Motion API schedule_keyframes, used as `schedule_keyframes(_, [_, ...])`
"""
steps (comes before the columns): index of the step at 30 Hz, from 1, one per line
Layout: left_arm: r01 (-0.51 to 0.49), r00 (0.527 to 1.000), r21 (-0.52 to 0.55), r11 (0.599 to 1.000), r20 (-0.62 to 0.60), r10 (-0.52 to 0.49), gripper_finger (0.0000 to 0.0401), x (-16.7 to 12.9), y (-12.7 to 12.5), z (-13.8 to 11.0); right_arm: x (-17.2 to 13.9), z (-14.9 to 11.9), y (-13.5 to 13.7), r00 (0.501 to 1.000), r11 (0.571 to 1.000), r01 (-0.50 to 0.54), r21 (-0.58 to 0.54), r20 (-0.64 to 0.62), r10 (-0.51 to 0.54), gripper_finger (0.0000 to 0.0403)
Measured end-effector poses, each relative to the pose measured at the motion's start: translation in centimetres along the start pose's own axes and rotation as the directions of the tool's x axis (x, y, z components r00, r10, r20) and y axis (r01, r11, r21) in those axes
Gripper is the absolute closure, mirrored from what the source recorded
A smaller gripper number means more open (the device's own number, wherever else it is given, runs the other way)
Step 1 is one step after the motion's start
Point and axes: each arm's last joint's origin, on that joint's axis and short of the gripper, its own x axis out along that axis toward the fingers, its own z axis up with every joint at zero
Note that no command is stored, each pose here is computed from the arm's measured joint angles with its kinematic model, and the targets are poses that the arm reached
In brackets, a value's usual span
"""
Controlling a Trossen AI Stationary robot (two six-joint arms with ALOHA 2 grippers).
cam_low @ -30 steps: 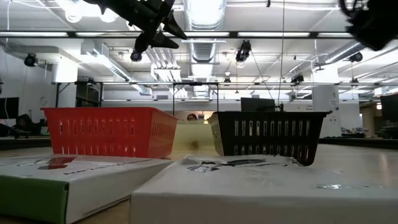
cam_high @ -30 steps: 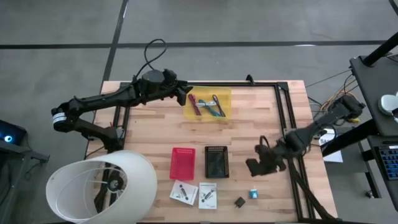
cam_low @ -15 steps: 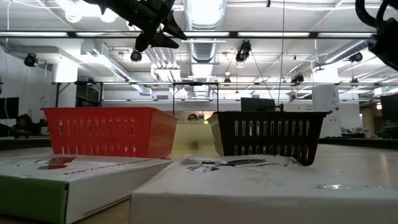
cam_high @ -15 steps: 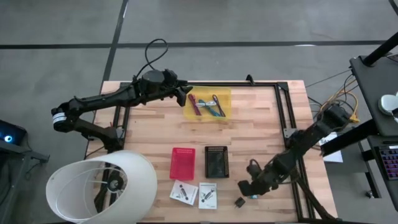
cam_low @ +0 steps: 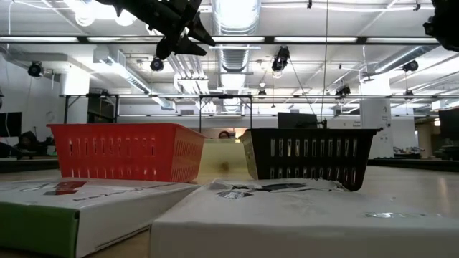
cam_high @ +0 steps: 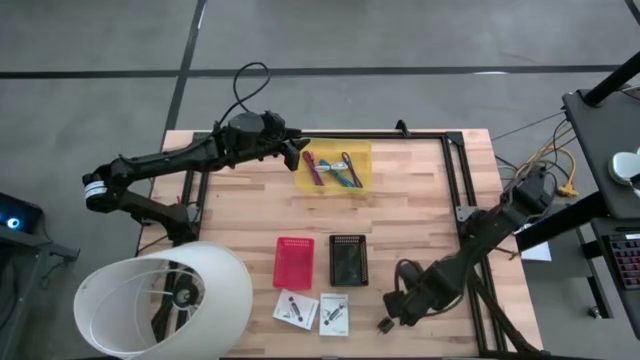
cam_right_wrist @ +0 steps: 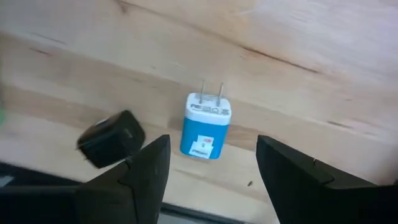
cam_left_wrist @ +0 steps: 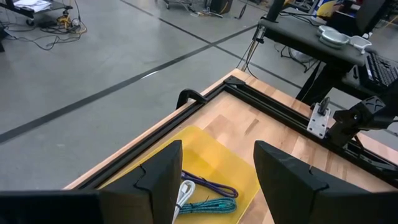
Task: Pick and place items into bin
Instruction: Put the blue charger adapter into the black bin
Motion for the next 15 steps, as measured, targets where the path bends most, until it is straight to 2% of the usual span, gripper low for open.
schedule_keyframes(15, [0.000, 1.000, 0.000, 1.000, 0.000, 0.000, 0.0218, 0.0, 0.0, 0.0, 4.2, -0.9, 1.2, 0.997, 0.997, 0.074, -0.010, 0.036, -0.074, 0.0179])
